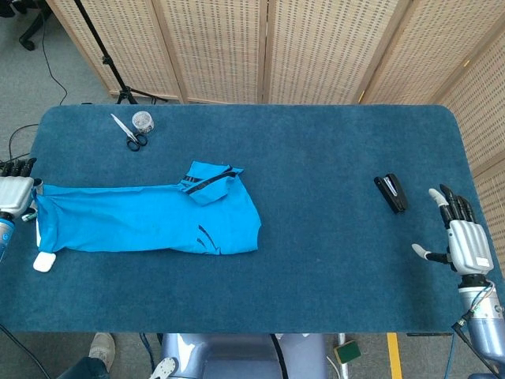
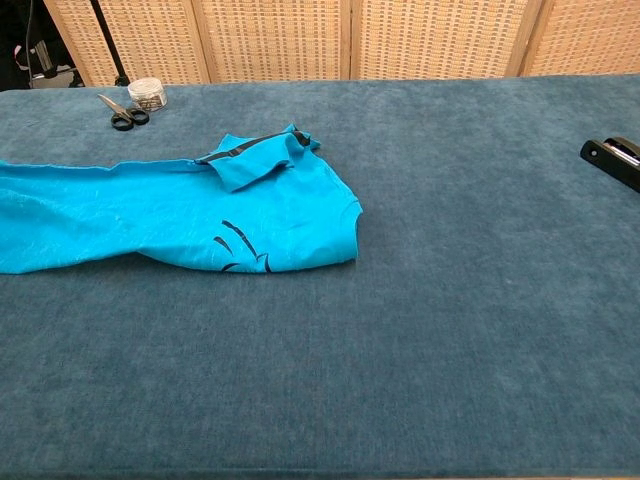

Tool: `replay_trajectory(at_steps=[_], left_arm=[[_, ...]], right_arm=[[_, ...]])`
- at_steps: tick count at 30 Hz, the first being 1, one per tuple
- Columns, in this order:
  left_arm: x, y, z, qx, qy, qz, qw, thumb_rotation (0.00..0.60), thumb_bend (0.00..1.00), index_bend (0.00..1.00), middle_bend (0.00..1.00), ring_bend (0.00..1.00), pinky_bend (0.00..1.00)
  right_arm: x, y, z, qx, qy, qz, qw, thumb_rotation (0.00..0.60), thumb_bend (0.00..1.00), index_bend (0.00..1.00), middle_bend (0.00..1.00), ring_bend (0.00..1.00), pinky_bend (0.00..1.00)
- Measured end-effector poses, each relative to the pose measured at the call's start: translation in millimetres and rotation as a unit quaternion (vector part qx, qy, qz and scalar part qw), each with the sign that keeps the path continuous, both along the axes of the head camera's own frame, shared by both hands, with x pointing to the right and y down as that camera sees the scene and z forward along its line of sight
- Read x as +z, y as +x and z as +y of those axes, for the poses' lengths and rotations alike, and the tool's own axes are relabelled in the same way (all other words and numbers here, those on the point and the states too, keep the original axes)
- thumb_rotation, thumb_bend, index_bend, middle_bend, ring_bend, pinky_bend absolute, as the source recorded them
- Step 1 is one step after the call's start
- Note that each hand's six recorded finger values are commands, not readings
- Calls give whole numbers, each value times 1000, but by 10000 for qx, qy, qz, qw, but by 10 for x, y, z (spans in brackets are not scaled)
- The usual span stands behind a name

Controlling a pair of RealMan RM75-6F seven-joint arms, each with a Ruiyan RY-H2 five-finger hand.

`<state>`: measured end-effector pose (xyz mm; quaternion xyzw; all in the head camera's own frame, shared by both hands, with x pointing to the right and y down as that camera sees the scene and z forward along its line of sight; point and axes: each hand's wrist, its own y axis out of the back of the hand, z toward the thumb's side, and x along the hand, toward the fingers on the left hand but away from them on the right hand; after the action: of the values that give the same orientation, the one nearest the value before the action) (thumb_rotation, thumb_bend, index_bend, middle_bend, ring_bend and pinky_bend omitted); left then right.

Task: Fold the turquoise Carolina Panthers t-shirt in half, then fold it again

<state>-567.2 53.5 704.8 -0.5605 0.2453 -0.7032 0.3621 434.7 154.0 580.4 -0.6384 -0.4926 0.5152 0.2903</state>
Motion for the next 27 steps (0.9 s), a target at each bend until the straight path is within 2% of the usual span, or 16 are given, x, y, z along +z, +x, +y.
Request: replay_trajectory(at_steps=[8,13,19,27], left_arm=[[22,141,-35,79,88,254,9996,600,512,741,0,0,0],[-30,338,-114,271,329,664,9969,600,516,742,0,0,0],[-114,669,-230,584,625,1273,9882,600,519,742,0,0,0],[-164,1124,-299,1042,758,1799,9752,600,519,742,0,0,0]], right_arm=[[0,8,-2,15,-8,-8,10000,600,0,0,0,0,0],[9,6,1,7,-30,-6,10000,600,0,0,0,0,0],[5,7,0,9,-29,-14,10000,600,0,0,0,0,0],[-7,7,-2,10,-24,-45,10000,600,0,0,0,0,0]])
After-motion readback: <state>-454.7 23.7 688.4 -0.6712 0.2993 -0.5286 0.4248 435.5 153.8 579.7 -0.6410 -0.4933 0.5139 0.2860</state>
